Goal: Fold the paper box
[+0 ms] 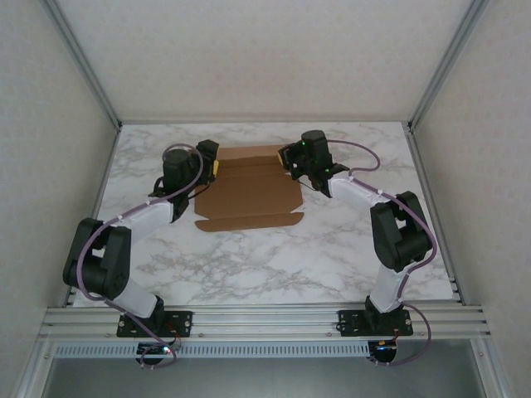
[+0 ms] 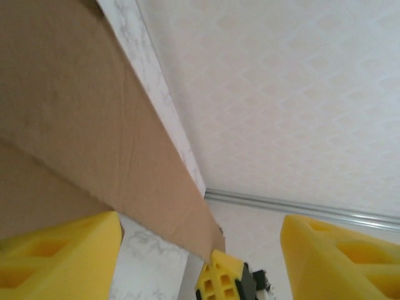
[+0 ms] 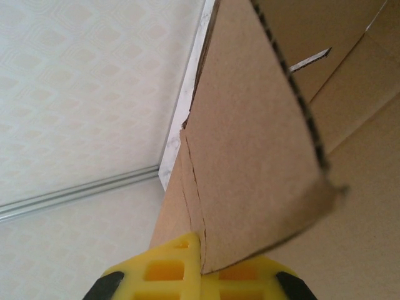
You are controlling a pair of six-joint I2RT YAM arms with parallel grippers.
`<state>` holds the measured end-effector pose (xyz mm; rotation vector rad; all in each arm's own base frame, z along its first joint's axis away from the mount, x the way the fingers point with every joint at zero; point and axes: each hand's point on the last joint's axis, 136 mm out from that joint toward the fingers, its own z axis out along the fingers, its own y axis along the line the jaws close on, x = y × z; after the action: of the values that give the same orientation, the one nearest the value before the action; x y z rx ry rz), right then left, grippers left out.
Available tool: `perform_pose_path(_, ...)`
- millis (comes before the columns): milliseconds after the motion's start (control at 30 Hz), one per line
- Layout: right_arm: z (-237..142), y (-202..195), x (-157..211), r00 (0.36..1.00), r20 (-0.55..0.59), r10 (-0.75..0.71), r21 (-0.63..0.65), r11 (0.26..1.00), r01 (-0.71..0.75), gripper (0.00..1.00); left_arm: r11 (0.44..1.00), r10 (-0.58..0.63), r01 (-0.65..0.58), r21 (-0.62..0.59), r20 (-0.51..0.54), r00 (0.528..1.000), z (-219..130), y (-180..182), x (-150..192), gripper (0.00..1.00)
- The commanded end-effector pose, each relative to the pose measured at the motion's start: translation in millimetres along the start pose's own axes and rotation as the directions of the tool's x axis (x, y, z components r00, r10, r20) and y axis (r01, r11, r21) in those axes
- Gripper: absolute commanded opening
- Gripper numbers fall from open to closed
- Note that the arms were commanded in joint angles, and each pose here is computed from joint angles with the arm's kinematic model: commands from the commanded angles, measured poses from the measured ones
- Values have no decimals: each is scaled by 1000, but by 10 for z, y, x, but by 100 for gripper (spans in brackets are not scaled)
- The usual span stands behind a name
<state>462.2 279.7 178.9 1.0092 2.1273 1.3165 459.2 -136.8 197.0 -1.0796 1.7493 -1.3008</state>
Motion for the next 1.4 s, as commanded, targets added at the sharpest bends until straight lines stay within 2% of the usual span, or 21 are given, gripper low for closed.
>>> perform_pose_path(0,74,-114,-9,1000,12,15,59,998,-16,0,1000,-1,1,-1,23,1000,101,138,-141,64)
perform_pose_path(167,113,-77,-18,1000,3,16,65,998,-16,0,1000,3,-3,-3,13,1000,180,202,-179,62)
perform_pose_path(333,155,-54,-8,1000,-8,29,59,998,-28,0,999,33,-32,-9,46,998,254,153,-269,58)
perform_pose_path(500,183,-49,21,999,-22,46,52,998,-45,0,999,12,-15,33,76,997,329,73,-339,46)
perform_pose_path(733,162,-104,51,999,-35,41,67,997,-38,1,999,3,-9,49,111,994,402,66,-417,19)
perform_pose_path(767,160,-104,50,999,-40,33,67,997,-31,8,999,2,-8,46,111,994,415,70,-420,18)
perform_pose_path(900,61,-130,4,999,-43,-33,101,994,37,48,1000,22,-23,13,118,993,479,97,-455,12)
perform_pose_path(1000,-126,-126,-62,992,-23,-125,129,983,127,64,999,41,-39,-14,127,991,525,112,-507,8)
perform_pose_path(1067,-264,-98,-82,978,-20,-206,140,968,207,67,999,44,-41,-24,130,991,556,112,-542,7)
perform_pose_path(1167,-496,-81,-43,932,-21,-363,157,919,361,67,998,63,-58,-40,129,990,609,99,-563,5)
perform_pose_path(1233,-669,-137,-23,870,-9,-492,199,852,484,63,997,69,-64,-48,128,989,635,102,-570,4)
perform_pose_path(1267,-729,-174,8,838,-12,-545,210,818,535,57,997,70,-64,-50,127,989,640,109,-572,4)
perform_pose_path(1367,-795,-353,212,734,-71,-675,229,705,671,29,996,71,-64,-62,123,990,665,149,-570,3)
